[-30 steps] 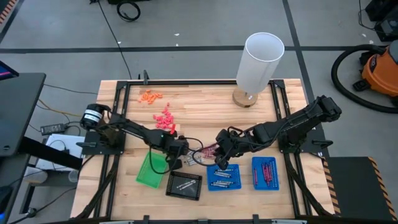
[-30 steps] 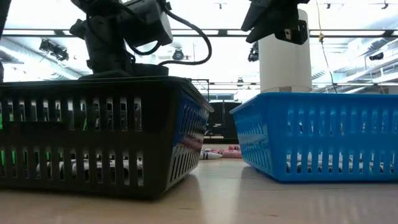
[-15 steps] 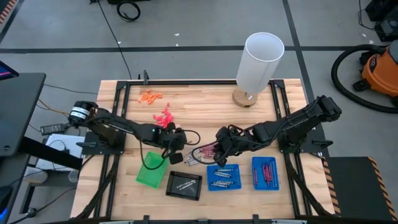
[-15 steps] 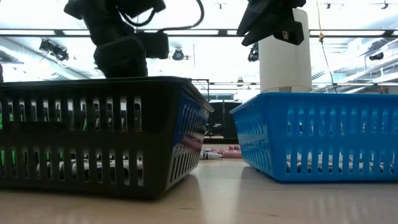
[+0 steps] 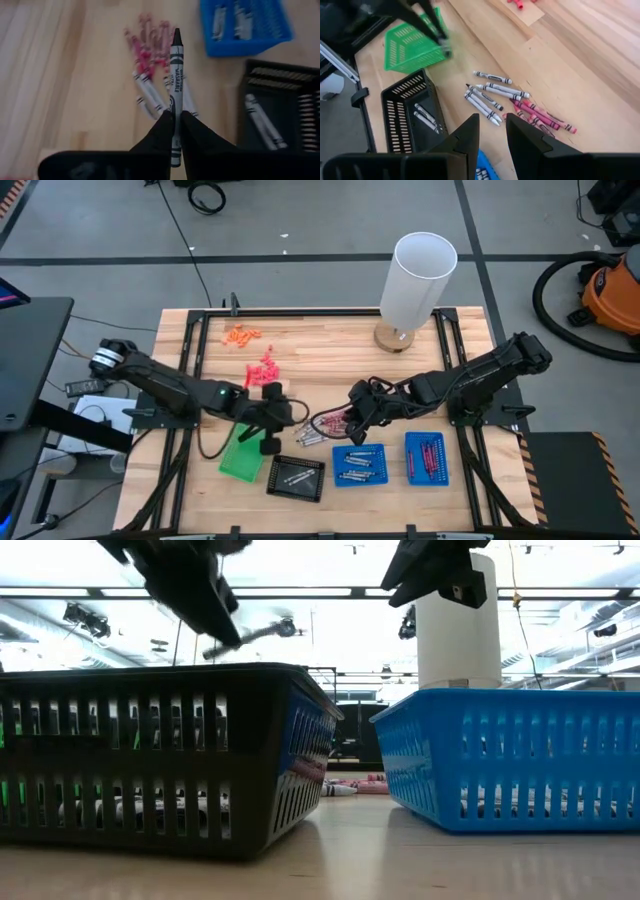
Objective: Sort crayons
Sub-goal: Put the black crayon into the left blue basket
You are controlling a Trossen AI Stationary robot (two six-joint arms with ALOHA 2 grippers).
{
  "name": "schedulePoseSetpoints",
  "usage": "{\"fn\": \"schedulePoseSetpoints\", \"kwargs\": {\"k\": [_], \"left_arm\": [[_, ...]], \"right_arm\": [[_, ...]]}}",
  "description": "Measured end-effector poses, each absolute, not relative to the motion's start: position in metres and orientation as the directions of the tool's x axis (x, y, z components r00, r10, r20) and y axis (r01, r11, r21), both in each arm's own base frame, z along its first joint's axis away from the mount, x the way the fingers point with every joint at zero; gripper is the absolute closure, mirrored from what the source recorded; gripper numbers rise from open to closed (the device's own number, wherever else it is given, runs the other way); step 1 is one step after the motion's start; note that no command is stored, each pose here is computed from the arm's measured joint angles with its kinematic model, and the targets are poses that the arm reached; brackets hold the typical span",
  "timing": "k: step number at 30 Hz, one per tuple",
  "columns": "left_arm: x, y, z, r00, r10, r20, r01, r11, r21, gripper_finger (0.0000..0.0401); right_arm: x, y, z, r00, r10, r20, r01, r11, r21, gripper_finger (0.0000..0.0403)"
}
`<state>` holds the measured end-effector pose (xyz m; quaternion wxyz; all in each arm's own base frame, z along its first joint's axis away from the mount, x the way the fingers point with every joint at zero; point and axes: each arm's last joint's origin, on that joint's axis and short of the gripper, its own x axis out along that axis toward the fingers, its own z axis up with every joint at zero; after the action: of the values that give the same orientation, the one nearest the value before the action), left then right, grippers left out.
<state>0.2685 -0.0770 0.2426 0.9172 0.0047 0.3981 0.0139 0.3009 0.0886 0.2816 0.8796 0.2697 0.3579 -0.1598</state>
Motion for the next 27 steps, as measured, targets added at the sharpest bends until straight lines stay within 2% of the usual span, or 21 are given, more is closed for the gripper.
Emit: {"fn": "schedulePoseSetpoints", "kwargs": {"k": [12,19,24,27], "left_arm": [[0.257,-0.107,0.258,0.751,-0.099,-0.653,0.101,0.994,-0.034,0.0381],[0.256,-0.118,0.262,0.778,-0.141,-0.613,0.117,0.990,-0.080,0.0381],[0.268,-0.127,0.245,0.759,-0.146,-0.635,0.042,0.984,-0.176,0.0380],[0.276,-0.138,0.229,0.728,-0.195,-0.657,0.057,0.973,-0.225,0.0380]], "right_arm": [[0.301,0.088,0.282,0.692,-0.081,-0.717,0.485,0.788,0.379,0.0298],[0.300,0.089,0.282,0.688,-0.052,-0.724,0.476,0.785,0.396,0.0298],[0.300,0.090,0.281,0.678,-0.028,-0.734,0.482,0.772,0.415,0.0298],[0.297,0.088,0.279,0.646,-0.039,-0.762,0.515,0.759,0.398,0.0298]]}}
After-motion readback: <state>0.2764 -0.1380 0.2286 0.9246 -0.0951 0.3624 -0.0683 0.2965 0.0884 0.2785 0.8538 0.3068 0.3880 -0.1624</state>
